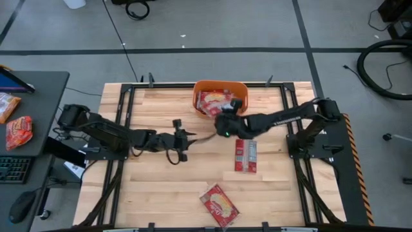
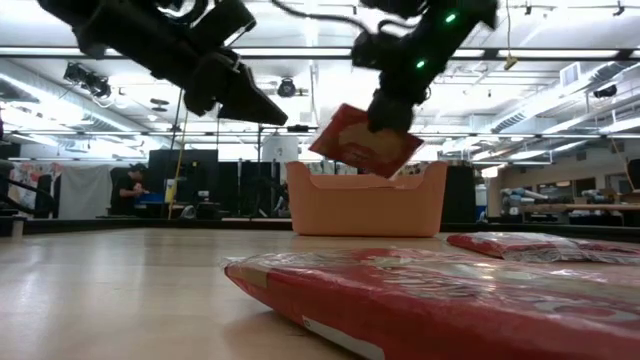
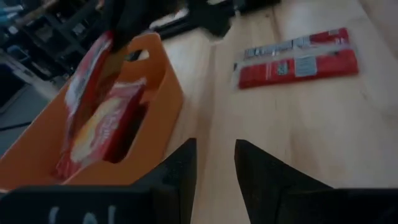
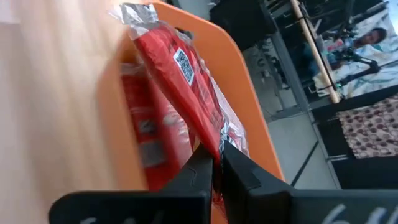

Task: Sort popcorn bags into baskets
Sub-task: Put the red popcorn bag into the orange bin

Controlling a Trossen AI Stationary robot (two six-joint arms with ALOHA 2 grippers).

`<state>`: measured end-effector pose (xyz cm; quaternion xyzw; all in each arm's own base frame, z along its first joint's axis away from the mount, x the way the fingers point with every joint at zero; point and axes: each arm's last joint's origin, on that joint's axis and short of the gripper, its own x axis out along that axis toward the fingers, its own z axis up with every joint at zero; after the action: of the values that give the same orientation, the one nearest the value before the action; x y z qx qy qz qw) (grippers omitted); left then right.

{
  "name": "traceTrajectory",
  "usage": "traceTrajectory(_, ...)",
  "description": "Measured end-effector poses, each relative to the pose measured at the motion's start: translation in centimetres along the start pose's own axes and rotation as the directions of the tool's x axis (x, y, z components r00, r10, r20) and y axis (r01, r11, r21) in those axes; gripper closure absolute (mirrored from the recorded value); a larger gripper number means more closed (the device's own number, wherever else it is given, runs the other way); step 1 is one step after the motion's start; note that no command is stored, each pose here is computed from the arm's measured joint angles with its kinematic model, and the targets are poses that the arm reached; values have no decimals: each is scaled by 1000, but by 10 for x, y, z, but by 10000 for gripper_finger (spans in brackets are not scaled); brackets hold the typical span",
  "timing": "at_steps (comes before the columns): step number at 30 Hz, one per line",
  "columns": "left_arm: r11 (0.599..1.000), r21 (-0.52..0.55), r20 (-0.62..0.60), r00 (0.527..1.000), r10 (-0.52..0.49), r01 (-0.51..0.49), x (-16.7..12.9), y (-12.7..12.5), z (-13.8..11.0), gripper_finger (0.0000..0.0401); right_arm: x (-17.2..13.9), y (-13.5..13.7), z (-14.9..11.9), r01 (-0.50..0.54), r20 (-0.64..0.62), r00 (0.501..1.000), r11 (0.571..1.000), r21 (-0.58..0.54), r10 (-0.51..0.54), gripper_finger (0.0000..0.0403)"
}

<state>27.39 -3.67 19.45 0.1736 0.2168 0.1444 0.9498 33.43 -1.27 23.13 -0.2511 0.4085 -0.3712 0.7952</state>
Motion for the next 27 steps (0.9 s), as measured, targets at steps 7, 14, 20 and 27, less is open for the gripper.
traceTrajectory(7,997,-38,131,989,68,-64,-15,22,-21,287,49,-6,7,47,-16,999,999,4,-47,385)
traceTrajectory(14,987,-140,294,948,121,-83,-34,44,-35,287,90,2,21,4,-95,995,1000,-25,-7,350)
traceTrajectory(20,978,-194,289,948,135,-80,-41,48,-42,287,106,-4,34,-86,-190,977,995,46,93,266)
traceTrajectory(27,979,-193,269,956,120,-68,-41,47,-44,287,87,-29,52,-217,-325,905,954,206,276,222)
